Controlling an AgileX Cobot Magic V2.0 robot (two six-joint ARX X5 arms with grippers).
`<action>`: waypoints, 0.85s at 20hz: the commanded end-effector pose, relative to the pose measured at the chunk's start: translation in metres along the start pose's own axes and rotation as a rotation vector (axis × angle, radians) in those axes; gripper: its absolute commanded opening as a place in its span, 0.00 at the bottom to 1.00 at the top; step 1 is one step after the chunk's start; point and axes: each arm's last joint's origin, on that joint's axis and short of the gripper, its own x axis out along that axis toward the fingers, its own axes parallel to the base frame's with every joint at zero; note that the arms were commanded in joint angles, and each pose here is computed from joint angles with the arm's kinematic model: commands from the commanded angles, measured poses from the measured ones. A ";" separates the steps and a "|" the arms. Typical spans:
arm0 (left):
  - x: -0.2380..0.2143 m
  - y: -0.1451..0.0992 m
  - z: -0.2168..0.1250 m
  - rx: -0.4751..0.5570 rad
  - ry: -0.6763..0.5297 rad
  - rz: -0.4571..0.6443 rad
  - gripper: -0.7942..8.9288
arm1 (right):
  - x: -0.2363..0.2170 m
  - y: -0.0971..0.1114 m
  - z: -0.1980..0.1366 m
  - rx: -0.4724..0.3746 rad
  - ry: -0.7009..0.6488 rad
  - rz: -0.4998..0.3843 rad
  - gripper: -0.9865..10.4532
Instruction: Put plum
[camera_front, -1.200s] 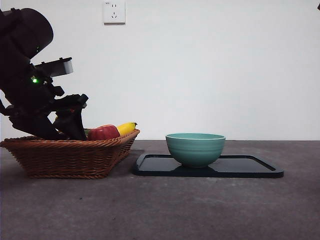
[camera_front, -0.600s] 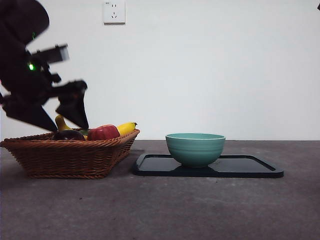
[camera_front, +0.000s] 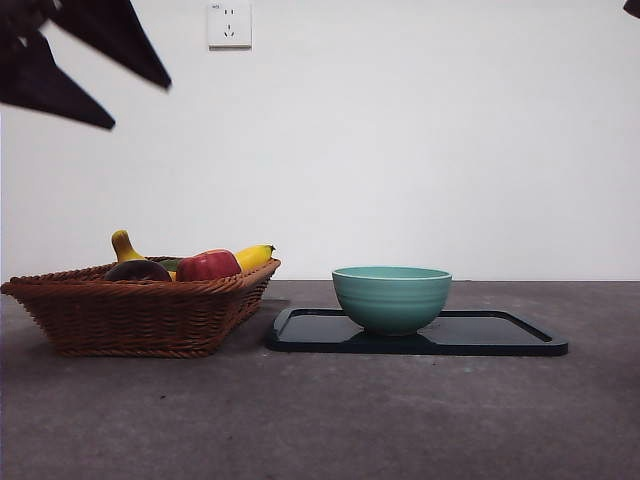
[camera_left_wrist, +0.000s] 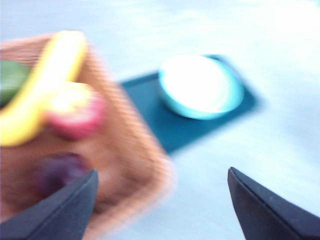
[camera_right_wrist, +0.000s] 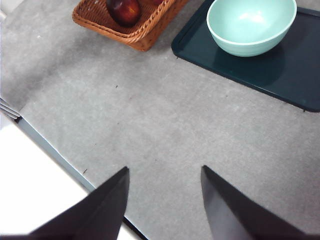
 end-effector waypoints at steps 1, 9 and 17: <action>-0.015 -0.011 0.001 -0.010 0.000 -0.090 0.50 | 0.000 0.001 0.002 0.005 -0.010 0.002 0.29; -0.039 -0.025 -0.021 -0.063 0.154 -0.240 0.50 | 0.000 0.001 0.002 0.013 -0.011 -0.001 0.29; -0.039 -0.025 -0.020 -0.056 0.141 -0.240 0.50 | 0.000 0.001 0.003 0.085 -0.015 -0.007 0.29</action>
